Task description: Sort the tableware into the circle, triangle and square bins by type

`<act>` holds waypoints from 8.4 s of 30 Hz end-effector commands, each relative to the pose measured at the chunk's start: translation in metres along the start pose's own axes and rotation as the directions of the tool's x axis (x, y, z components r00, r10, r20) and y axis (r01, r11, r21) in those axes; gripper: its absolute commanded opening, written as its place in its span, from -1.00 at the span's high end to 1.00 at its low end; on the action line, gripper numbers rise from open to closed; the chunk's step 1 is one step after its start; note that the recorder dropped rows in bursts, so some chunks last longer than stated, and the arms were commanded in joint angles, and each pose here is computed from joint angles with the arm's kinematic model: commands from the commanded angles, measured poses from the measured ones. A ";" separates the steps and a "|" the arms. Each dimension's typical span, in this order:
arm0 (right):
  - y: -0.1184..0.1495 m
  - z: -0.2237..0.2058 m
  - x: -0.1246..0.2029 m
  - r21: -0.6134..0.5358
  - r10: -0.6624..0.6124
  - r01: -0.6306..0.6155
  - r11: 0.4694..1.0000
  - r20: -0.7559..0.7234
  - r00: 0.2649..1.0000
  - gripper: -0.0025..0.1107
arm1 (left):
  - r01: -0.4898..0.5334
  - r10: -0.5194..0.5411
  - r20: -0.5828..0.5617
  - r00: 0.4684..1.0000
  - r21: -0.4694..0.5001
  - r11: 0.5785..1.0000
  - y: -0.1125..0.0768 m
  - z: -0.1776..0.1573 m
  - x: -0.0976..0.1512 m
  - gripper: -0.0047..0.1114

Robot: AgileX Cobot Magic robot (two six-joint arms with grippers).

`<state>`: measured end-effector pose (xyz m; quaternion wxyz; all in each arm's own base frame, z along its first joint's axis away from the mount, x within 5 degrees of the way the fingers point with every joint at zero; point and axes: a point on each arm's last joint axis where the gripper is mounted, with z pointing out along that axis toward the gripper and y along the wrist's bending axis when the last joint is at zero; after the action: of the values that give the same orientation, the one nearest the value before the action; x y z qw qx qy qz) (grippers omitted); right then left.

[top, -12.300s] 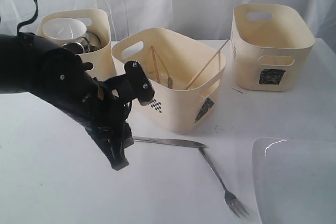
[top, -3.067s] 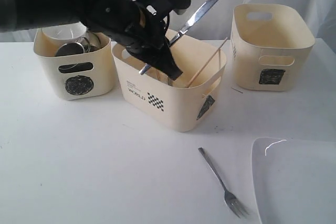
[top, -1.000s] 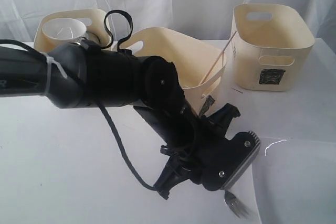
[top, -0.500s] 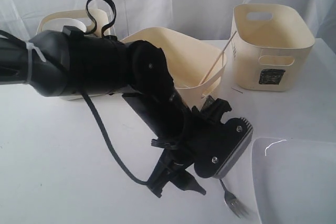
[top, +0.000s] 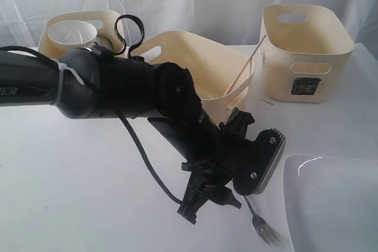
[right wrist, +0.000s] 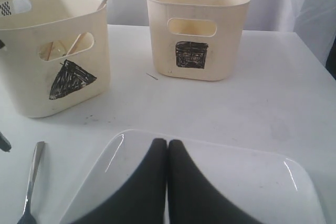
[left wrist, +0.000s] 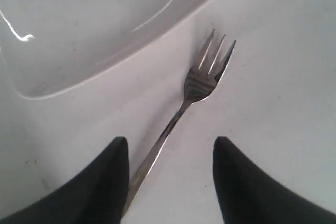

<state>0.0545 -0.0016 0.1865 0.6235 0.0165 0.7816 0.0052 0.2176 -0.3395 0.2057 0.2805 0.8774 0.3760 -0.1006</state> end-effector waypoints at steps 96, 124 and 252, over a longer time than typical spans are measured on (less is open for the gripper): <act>0.000 0.000 0.000 -0.008 -0.005 0.005 1.000 0.014 1.000 0.96 | -0.230 0.231 0.018 0.973 0.168 0.958 -0.024 0.047 0.001 -0.18; 0.000 0.000 0.000 -0.008 -0.005 0.005 1.000 0.014 1.000 0.96 | -0.477 0.483 0.063 0.874 0.307 0.824 -0.044 -0.094 -0.041 -0.18; 0.000 0.000 0.000 -0.008 -0.005 0.005 1.000 0.014 1.000 0.96 | 0.829 -0.440 0.856 0.271 -0.440 -0.345 -0.302 -0.176 0.084 0.92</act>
<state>0.0545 -0.0016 0.1865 0.6235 0.0165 0.7816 0.0052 0.0541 -0.0200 0.1946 0.6714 0.0868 0.7223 -0.1411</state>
